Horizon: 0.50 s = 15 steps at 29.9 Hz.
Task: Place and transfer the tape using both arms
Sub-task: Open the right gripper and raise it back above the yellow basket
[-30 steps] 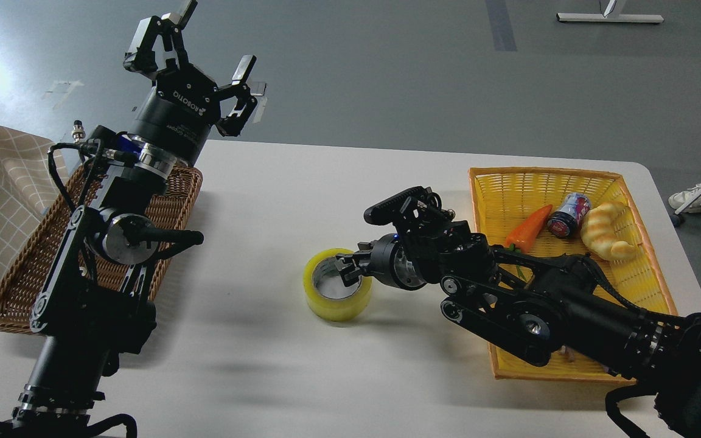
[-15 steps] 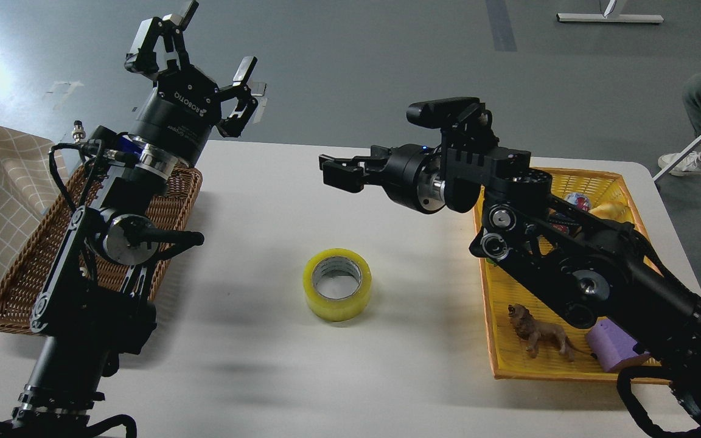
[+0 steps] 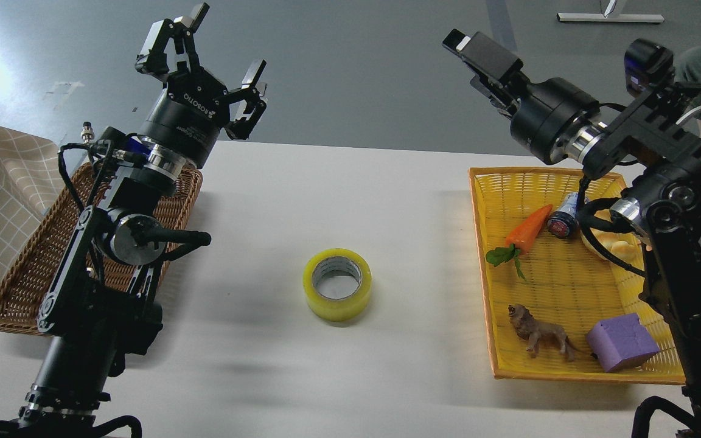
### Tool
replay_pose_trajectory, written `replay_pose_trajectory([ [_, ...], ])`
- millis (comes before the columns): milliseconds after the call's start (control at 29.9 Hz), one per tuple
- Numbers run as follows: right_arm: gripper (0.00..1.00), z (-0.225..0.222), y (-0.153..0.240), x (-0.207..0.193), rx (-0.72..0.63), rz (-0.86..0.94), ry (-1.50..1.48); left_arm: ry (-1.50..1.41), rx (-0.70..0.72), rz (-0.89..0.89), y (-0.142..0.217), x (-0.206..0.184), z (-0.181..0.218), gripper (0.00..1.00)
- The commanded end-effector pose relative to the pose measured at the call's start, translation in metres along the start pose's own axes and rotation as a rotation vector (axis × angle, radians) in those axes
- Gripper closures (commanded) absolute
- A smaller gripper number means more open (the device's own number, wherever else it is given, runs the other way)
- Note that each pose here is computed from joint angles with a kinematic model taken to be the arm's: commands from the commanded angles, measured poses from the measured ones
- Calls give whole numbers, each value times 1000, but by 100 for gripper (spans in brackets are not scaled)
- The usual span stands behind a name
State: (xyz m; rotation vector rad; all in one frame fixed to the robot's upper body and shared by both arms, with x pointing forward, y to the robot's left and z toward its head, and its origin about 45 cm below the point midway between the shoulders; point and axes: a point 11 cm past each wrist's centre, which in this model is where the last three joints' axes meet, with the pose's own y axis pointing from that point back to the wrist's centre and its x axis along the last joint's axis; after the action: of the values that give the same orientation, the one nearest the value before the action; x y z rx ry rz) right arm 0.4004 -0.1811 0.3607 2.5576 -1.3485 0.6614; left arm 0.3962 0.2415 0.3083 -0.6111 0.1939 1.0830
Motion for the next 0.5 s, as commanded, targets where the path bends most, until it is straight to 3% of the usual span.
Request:
replay_pose_trajectory([
  [0, 1, 3, 14, 18, 75, 60, -194, 4, -1, -8, -1, -3, -2, 2],
  [468, 1, 4, 38, 30, 262, 62, -570, 44, 19, -58, -3, -22, -19, 2],
])
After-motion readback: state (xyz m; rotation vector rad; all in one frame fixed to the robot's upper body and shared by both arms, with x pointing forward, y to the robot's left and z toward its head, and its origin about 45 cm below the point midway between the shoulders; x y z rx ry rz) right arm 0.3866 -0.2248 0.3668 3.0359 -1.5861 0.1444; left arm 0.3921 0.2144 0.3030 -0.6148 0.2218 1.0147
